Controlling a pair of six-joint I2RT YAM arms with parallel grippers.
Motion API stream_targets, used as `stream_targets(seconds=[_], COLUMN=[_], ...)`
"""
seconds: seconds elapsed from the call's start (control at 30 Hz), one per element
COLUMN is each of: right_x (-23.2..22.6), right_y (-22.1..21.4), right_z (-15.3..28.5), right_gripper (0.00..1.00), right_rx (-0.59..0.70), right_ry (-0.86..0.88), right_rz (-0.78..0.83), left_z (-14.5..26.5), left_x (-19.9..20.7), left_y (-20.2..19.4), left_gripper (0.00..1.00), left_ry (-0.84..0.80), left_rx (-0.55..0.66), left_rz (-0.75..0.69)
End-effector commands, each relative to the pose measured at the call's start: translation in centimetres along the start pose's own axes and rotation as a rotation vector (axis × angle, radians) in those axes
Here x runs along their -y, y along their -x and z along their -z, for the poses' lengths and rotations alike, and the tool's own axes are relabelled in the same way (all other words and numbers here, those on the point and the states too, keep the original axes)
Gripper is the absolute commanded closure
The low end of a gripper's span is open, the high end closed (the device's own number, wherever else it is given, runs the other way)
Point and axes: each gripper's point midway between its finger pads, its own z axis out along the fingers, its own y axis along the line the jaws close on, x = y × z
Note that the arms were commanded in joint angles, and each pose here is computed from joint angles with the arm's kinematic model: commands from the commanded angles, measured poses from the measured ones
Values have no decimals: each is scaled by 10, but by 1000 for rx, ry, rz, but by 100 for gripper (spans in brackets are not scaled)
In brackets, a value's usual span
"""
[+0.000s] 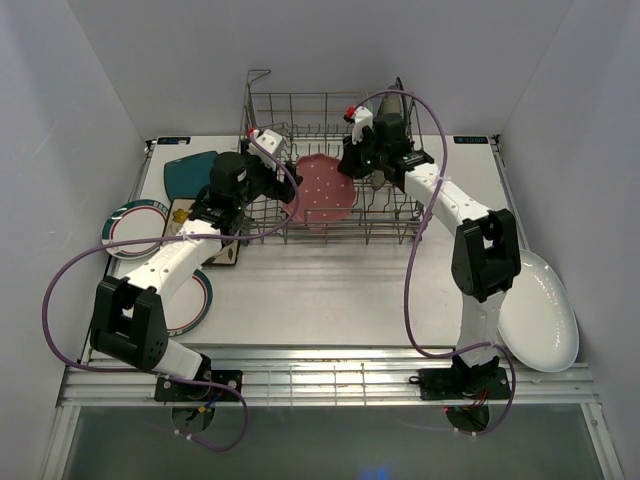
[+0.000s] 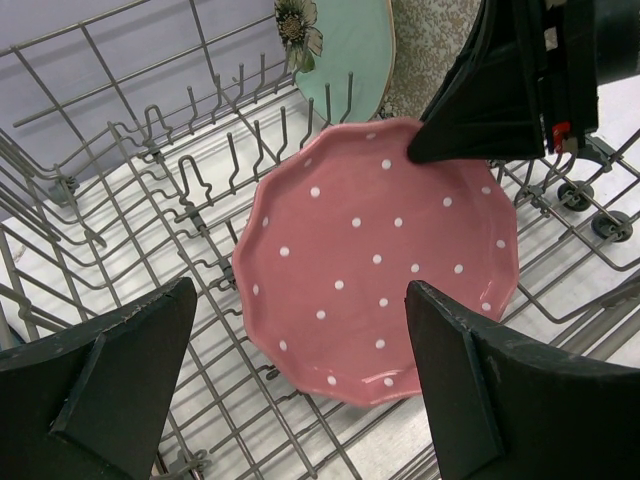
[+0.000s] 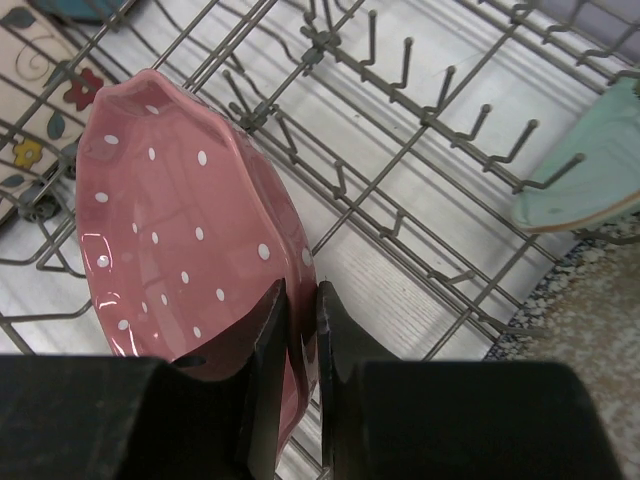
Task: Load the plates into the dish rack
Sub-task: Pick up the plate from the dish rack, then insert the plate into the dish rack.
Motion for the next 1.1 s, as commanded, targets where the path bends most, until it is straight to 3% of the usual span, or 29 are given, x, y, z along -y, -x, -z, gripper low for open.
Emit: stream_targets(seconds=[0.0,0.37,1.07], right_x=[-8,20,36], right_y=[84,120,151], right_z=[39,65,131], right_gripper=[92,92,92], right_rx=[221,243,201], right_ry=[-52,-477,-978], right_rz=[3,3,91], left_z=[13,14,14], left_x=[-2,-4,-5], left_y=[23,24,25], left_gripper=[4,4,4], left_ry=[14,28,33], left_rx=[52,54,56], left_rz=[-7,-9,-9])
